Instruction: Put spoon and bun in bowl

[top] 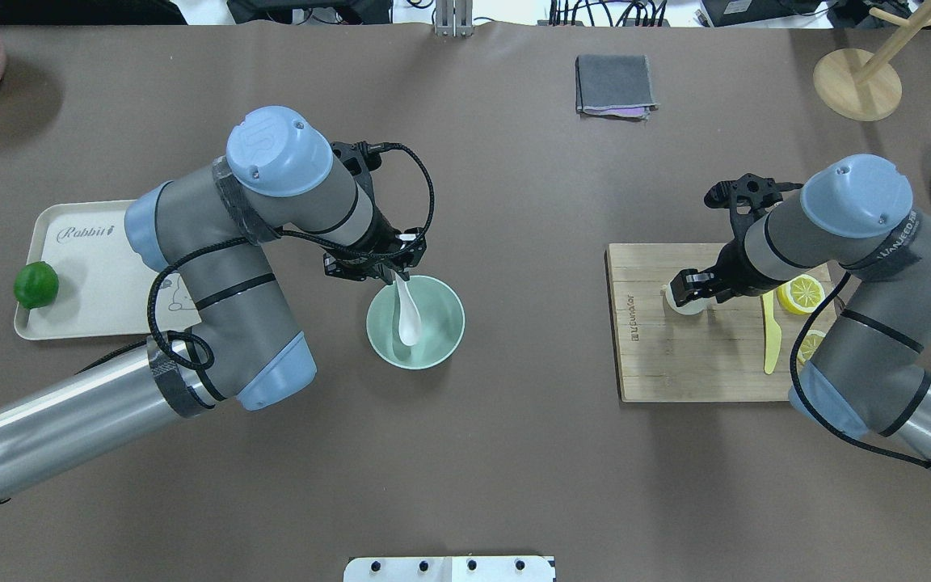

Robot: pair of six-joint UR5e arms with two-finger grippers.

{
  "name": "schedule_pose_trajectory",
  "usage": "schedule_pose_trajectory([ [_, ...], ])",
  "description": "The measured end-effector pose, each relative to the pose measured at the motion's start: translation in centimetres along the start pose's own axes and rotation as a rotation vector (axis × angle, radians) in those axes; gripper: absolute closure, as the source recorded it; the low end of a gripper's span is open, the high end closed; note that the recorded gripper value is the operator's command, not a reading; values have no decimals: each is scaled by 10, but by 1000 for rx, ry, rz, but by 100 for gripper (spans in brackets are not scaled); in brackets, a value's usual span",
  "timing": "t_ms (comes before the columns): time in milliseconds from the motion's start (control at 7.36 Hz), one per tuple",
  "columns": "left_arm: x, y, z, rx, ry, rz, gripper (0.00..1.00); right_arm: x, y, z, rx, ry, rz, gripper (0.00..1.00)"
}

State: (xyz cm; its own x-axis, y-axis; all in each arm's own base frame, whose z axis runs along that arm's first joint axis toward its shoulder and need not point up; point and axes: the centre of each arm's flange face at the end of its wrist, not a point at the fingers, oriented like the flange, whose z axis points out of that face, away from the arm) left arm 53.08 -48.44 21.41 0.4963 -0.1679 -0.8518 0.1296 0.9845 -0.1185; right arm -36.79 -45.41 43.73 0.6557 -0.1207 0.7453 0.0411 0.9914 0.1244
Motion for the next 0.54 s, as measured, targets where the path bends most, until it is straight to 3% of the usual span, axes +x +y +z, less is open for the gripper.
schedule_pose_trajectory([
  [136, 1, 2, -2, 5, 4, 4, 2, -1, 1, 1, -1, -1, -2, 100],
  [544, -5, -3, -41, 44, 49, 11, 2, -16, -4, -11, 12, -28, -16, 100],
])
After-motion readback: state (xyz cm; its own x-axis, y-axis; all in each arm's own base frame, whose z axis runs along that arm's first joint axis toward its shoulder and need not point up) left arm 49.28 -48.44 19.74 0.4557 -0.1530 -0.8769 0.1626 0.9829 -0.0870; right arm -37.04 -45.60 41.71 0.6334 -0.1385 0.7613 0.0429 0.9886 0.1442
